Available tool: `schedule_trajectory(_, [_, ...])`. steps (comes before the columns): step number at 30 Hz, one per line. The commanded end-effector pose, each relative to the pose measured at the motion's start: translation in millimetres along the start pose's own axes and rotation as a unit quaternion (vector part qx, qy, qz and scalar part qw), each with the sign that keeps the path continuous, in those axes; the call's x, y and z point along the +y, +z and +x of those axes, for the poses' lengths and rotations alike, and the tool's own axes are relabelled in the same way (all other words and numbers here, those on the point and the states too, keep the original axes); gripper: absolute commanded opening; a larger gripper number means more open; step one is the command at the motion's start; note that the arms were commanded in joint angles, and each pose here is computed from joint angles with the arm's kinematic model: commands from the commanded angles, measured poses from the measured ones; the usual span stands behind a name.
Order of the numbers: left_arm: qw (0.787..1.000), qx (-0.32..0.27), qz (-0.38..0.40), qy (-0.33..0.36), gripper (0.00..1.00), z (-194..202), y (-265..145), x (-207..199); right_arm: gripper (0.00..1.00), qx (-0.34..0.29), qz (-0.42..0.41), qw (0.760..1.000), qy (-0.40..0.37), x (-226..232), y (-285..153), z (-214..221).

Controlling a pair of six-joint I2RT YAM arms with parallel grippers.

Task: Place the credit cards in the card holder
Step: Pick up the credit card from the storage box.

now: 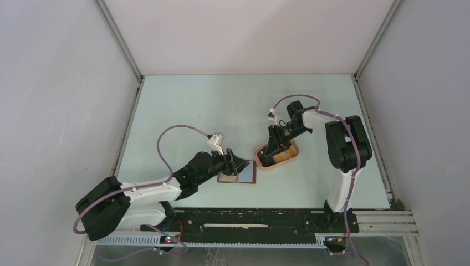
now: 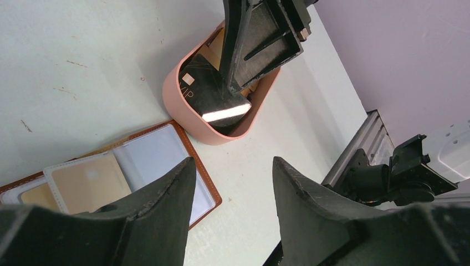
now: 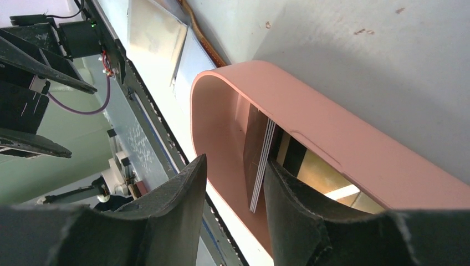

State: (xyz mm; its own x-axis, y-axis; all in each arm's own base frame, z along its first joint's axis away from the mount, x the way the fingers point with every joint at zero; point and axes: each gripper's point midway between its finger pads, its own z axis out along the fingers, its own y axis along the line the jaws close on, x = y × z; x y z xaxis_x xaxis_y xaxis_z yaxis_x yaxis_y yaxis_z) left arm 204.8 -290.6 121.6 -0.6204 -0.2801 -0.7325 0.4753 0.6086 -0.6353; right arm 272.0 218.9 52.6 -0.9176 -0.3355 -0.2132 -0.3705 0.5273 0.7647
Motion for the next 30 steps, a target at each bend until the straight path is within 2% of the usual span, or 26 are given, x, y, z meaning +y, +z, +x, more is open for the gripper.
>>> schedule_trajectory(1, [1.000,-0.017,0.017,-0.004,0.58,-8,-1,-8,0.51,0.008,-0.023,1.000,-0.006,10,9,-4])
schedule_trajectory(13, [1.000,-0.015,0.018,-0.007,0.59,-3,1,-7,0.49,0.024,-0.032,0.999,-0.008,14,21,1])
schedule_trajectory(30, [1.000,-0.015,0.015,-0.006,0.59,0,-1,-4,0.44,-0.006,-0.029,0.999,-0.013,15,1,-9])
